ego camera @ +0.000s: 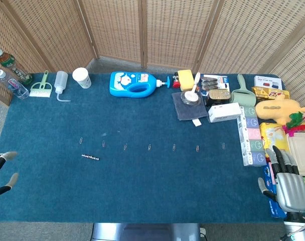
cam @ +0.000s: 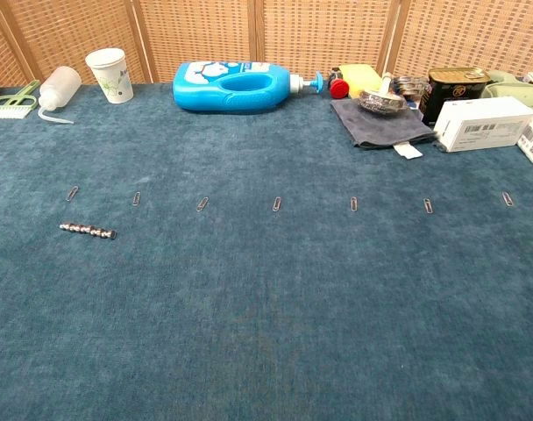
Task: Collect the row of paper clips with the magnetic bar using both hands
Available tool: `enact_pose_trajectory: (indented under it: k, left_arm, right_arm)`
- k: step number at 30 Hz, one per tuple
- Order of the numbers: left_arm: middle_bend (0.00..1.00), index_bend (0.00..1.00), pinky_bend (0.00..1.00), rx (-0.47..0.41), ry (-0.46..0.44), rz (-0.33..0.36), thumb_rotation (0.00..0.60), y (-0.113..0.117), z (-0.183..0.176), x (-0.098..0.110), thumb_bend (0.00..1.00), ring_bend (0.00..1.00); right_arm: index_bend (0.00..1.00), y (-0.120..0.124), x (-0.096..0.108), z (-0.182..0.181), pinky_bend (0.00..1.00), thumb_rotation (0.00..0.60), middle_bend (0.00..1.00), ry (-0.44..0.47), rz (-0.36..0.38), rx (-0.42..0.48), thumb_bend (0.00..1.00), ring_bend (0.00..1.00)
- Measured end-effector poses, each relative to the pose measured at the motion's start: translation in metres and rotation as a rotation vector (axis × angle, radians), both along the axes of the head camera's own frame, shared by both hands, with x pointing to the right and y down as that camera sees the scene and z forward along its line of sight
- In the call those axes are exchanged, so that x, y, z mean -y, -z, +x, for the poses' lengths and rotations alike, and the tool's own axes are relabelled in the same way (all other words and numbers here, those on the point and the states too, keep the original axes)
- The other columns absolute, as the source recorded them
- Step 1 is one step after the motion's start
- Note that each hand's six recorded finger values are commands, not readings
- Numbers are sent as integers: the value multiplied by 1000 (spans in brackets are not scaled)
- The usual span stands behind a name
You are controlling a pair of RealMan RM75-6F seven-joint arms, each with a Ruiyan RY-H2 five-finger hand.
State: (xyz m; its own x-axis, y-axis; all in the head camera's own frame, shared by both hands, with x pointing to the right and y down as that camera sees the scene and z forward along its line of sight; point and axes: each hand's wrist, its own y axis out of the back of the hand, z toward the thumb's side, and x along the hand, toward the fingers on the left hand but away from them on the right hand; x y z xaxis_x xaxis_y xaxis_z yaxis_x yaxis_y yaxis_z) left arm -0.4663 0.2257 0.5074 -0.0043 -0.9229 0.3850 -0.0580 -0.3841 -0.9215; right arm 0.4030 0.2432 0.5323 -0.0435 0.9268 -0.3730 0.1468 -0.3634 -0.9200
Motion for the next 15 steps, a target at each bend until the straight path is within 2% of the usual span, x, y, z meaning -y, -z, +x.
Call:
enact_pose_trajectory:
  k: [7,15]
  left_arm:
    - [366,262,542,-7,-10,-6,595,-1,2,2,302,316]
    - [366,263,542,-21,-67,-9,596,-2,13,14,302,316]
  right_arm:
    - [2,1,-1,0,72,600,39,0,3,3,393,0]
    - [2,5,-6,5,72,600,39,-17,13,2,394,0]
